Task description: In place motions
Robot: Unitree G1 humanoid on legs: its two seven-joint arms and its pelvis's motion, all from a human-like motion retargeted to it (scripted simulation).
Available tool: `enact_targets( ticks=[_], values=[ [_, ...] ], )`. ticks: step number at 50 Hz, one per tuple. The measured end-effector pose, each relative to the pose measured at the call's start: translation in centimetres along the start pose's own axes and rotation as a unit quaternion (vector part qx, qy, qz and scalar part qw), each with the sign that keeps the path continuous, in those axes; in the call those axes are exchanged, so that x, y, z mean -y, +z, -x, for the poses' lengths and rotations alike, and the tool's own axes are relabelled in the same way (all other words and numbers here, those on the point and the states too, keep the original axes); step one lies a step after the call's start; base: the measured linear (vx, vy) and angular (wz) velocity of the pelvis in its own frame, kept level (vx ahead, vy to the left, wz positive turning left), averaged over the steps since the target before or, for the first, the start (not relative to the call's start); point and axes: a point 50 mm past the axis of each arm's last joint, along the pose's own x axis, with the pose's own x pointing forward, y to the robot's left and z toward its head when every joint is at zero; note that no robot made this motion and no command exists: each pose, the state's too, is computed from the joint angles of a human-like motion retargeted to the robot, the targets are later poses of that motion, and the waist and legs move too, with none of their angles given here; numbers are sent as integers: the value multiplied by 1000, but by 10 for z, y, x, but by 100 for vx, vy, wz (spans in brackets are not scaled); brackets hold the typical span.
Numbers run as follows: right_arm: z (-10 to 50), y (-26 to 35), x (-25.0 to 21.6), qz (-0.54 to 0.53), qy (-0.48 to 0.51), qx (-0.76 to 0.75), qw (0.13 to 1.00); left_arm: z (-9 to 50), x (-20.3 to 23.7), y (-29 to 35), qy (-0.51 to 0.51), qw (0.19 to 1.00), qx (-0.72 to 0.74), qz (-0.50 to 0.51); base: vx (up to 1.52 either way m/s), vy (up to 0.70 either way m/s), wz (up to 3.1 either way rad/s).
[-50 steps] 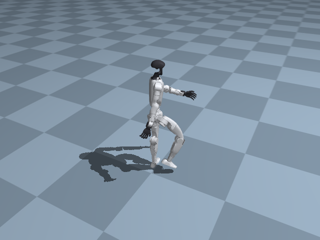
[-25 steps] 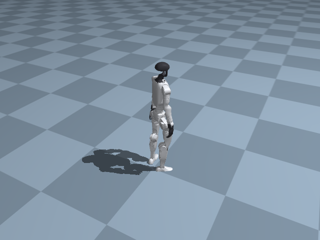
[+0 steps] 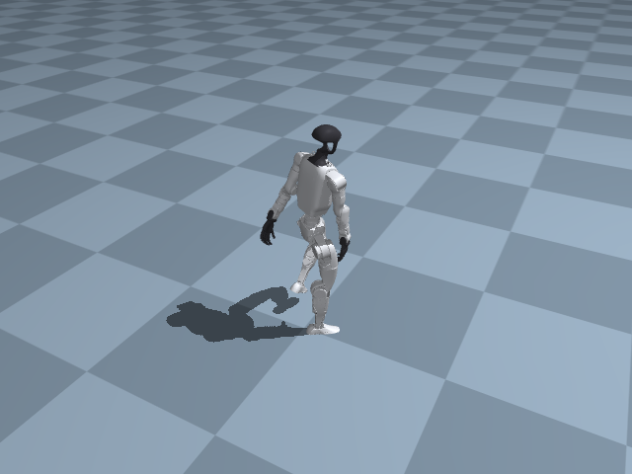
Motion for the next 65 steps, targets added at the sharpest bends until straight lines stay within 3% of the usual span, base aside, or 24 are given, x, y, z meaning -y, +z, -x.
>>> enact_targets(
  ticks=[4, 8, 12, 15, 18, 20, 25, 30, 35, 39, 44, 47, 51, 55, 60, 65],
  values=[
    [16, 86, -7, 54, 38, 154, 986, 2, -13, -9, 11, 1000, -9, 14, 1, 2, 12],
    [29, 120, -13, 154, 36, 228, 961, 7, -25, -3, 56, 997, 1, 48, 16, 14, 70],
    [21, 97, -17, 214, 0, 217, 953, 15, -29, 27, 96, 992, 43, 75, 25, 15, 67],
    [2, 30, -22, 230, -14, 120, 966, 27, -15, 80, 137, 980, 138, 49, 34, 17, 20],
    [-5, -55, -23, 197, -7, -31, 980, 41, 23, 132, 139, 965, 224, -10, 29, 32, 63],
    [4, -110, -9, 143, -19, -148, 978, 77, 66, 196, 77, 943, 315, -70, -25, 25, 18],
    [40, -210, 0, -86, -48, -293, 951, 195, 157, 294, -49, 829, 515, -214, -17, 15, 22],
    [74, -275, -25, -236, -104, -369, 893, 248, 182, 314, -37, 756, 620, -208, 7, -5, 12],
    [88, -296, -33, -297, -167, -384, 858, 208, 160, 300, -36, 796, 585, -153, 13, -2, -75],
    [69, -266, -24, -250, -155, -374, 880, 123, 116, 247, -26, 888, 442, -123, 12, 3, -44],
    [24, -173, -14, -53, -35, -272, 960, 26, 49, 117, 13, 980, 199, -15, 13, -5, -125],
    [0, -56, -4, 80, 26, -115, 990, 7, 21, 54, 36, 994, 79, 65, -38, -31, -85],
    [15, 72, -1, 221, 58, 106, 968, -4, -6, -33, 65, 983, -34, 166, -8, -18, 1],
    [60, 162, 9, 269, 2, 298, 916, -2, -16, -47, 93, 970, -51, 218, -7, -3, 10],
    [71, 174, 2, 218, -38, 383, 897, 2, -21, -17, 83, 961, 17, 262, 9, 7, 60],
    [25, 84, -10, 227, -4, 250, 941, 14, -2, 53, 69, 967, 95, 226, 26, 7, 94]
  ],
)
